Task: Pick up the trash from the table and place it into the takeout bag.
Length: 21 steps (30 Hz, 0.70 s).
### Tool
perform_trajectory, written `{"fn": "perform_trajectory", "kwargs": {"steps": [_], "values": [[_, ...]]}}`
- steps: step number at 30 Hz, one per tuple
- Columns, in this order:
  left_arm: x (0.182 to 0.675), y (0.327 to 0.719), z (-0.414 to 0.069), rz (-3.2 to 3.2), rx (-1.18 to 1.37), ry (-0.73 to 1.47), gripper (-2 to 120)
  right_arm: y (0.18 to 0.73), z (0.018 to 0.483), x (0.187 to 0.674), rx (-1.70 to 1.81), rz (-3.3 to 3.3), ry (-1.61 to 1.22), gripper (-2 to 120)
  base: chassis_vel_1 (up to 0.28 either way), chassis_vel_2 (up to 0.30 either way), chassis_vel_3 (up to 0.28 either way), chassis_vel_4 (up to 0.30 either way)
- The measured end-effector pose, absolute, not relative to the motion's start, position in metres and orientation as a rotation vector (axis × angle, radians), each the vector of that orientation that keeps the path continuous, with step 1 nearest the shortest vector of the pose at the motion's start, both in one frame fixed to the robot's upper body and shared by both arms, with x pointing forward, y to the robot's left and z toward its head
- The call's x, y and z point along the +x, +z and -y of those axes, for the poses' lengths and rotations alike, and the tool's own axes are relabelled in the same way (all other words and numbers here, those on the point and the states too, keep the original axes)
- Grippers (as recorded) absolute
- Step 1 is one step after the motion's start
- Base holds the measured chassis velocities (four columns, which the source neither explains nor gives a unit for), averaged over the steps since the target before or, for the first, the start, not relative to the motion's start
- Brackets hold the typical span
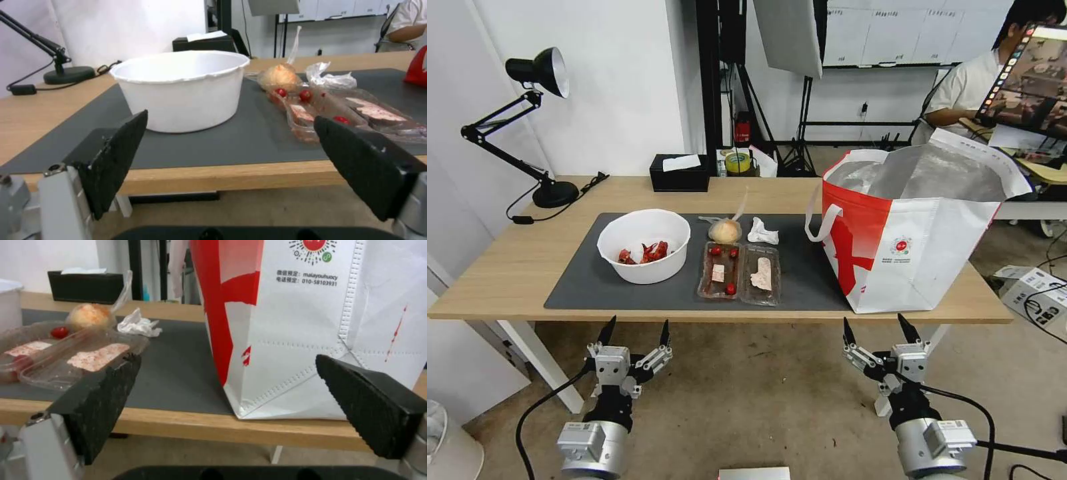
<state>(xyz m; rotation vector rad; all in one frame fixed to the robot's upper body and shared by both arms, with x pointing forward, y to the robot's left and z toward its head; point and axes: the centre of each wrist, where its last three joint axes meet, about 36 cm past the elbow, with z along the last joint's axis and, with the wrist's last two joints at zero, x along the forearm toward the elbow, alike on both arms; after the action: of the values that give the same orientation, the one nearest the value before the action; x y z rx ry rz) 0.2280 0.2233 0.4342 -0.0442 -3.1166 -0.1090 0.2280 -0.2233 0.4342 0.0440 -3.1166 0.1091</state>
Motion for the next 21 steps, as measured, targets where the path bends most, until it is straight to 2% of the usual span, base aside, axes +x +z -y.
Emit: {"fn": "perform_trajectory", "kwargs": {"steps": [21], "values": [[0.228,0.4342,-0.2233,3.117,-0.044,-0.109,100,0.4342,0.2233,0.228,0.044,3.117,0.109,100,0.0,0.0,0.0,0.0]]}}
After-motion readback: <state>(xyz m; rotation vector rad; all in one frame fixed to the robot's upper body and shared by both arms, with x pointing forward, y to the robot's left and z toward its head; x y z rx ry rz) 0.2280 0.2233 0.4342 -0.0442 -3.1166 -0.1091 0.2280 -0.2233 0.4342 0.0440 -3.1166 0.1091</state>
